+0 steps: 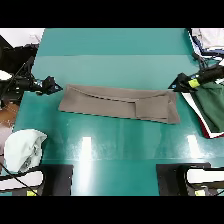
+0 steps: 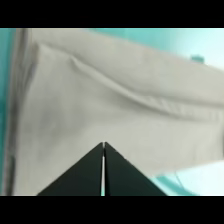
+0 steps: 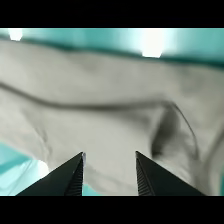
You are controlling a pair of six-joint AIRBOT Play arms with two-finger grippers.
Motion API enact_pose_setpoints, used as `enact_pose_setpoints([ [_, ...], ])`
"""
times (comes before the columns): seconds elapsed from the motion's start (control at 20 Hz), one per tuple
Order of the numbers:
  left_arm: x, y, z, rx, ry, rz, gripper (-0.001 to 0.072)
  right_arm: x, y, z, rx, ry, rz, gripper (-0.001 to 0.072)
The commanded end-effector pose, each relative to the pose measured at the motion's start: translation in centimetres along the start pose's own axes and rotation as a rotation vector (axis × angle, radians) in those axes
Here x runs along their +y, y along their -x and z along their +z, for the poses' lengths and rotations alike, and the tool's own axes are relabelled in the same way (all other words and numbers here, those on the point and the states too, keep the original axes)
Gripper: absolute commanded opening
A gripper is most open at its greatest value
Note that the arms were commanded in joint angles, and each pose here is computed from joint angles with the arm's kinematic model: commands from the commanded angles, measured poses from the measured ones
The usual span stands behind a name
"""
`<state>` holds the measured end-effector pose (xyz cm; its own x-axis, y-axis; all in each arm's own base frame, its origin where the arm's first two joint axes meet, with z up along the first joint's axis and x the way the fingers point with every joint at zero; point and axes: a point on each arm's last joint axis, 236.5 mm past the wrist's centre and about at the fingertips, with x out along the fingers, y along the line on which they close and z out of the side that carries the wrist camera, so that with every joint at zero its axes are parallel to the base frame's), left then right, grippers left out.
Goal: Fold the shirts.
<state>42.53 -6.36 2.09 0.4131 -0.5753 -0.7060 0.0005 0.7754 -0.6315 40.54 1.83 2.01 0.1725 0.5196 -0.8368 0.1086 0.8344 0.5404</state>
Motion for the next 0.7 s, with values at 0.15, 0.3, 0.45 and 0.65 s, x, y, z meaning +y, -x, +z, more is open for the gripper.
enact_pose_setpoints([
  [0.15,-1.3,0.2,-2.8,0.122,-0.016,-0.054,0.0024,-4.8,1.1,-3.1,0.012,-0.103,0.027,0.0377],
  [0.3,-1.5,0.1,-3.4,0.143,-0.021,-0.057,0.0024,-7.3,-0.4,-4.3,-0.061,-0.15,0.022,0.054],
  [0.45,-3.4,-1.3,-5.0,0.199,-0.083,-0.063,0.0023,-8.7,-1.9,-5.5,-0.075,-0.177,0.044,0.0648],
  [0.65,-6.9,-3.8,-7.4,0.26,-0.196,-0.072,0.0024,-8.8,-3.1,-5.1,-0.12,-0.109,0.064,0.0647],
])
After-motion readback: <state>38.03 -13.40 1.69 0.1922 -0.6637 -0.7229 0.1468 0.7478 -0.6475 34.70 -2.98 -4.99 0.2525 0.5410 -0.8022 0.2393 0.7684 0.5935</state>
